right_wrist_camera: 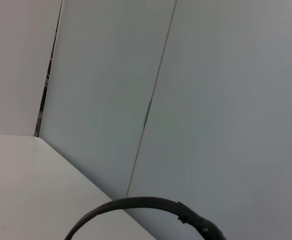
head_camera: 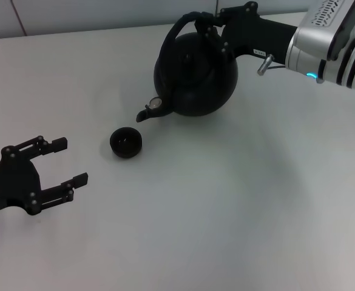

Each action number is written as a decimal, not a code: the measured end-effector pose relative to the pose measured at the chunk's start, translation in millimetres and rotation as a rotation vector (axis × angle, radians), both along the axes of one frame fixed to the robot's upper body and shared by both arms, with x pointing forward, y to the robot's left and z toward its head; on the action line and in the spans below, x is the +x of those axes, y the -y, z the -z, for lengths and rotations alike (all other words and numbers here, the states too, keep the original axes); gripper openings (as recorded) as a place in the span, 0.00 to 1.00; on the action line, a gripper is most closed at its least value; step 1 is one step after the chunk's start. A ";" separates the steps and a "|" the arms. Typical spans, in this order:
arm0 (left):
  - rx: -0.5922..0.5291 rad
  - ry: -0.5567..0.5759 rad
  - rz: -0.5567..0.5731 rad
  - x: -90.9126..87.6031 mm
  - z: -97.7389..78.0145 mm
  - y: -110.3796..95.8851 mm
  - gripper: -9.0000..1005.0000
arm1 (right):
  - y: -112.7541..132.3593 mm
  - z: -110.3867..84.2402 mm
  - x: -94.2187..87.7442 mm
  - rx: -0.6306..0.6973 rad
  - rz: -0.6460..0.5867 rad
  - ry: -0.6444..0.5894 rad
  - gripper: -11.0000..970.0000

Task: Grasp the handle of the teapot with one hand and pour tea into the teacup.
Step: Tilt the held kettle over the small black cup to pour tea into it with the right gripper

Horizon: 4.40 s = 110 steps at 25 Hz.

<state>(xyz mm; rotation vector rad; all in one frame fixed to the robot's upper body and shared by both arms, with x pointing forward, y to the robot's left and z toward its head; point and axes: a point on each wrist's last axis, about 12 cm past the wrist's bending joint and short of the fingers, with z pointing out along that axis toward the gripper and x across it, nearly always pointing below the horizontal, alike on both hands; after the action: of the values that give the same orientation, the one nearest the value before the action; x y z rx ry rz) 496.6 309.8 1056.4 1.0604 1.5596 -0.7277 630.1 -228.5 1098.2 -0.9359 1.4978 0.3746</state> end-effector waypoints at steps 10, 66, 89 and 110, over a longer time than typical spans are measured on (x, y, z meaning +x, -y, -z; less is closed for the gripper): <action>0.000 -0.002 -0.004 0.2 0.5 0.2 0.75 | -6.4 -3.4 2.1 -0.048 -0.048 0.016 0.12; 0.001 -0.010 -0.016 -0.1 3.1 0.6 0.75 | -26.2 -12.8 15.7 -0.162 -0.091 0.085 0.12; 0.005 -0.010 -0.025 2.3 3.6 1.7 0.75 | -30.8 -15.5 16.8 -0.230 -0.140 0.110 0.12; 0.014 -0.011 -0.043 4.9 4.8 1.9 0.75 | -33.2 -22.1 19.8 -0.272 -0.167 0.143 0.12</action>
<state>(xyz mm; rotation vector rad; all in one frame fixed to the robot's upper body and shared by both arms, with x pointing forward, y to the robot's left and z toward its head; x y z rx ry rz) 501.5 307.9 1051.6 1.0309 1.5943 -0.6955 649.9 -195.3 1120.3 -1.2815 1.3642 0.2209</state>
